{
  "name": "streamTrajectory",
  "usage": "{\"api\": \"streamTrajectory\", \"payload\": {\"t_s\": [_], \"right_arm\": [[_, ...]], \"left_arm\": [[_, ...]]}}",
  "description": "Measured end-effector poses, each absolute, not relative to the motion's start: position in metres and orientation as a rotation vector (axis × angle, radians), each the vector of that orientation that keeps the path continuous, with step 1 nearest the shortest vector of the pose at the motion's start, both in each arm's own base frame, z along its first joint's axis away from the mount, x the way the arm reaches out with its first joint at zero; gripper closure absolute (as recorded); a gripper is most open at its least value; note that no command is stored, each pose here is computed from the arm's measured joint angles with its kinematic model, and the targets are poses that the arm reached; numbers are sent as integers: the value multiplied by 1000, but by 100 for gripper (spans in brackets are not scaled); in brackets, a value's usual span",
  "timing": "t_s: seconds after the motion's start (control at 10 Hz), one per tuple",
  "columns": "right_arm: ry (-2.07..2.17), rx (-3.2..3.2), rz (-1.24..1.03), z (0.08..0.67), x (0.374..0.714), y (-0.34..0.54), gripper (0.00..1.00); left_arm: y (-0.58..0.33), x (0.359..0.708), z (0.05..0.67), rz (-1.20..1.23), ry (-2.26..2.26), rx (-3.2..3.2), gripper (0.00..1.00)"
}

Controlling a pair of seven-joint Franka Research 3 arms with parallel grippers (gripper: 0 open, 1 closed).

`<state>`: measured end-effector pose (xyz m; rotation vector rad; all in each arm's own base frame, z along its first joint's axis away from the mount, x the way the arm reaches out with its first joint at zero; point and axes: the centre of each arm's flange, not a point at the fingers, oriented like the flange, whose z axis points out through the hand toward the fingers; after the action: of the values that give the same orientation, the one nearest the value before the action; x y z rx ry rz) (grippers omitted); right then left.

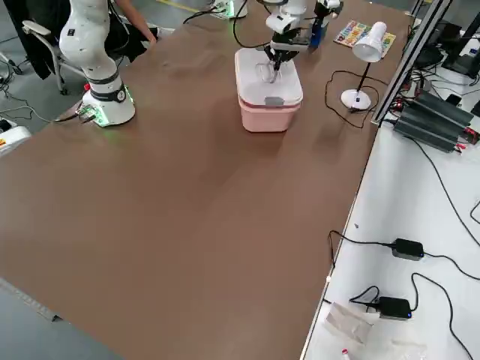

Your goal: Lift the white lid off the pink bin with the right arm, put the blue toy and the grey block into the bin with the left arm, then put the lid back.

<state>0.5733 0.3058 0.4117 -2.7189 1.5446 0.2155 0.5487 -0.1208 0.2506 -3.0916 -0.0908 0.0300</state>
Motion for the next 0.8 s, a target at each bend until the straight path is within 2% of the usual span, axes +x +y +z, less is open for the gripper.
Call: {"api": "streamTrajectory", "payload": {"t_s": [0.4,0.8], "right_arm": [[1425,-2778,255,467,592,275,93],[1330,-2810,257,484,610,233,93]], "left_arm": [[-140,585,338,35,-181,-3062,49],[-204,598,421,22,-290,-3138,49]]}}
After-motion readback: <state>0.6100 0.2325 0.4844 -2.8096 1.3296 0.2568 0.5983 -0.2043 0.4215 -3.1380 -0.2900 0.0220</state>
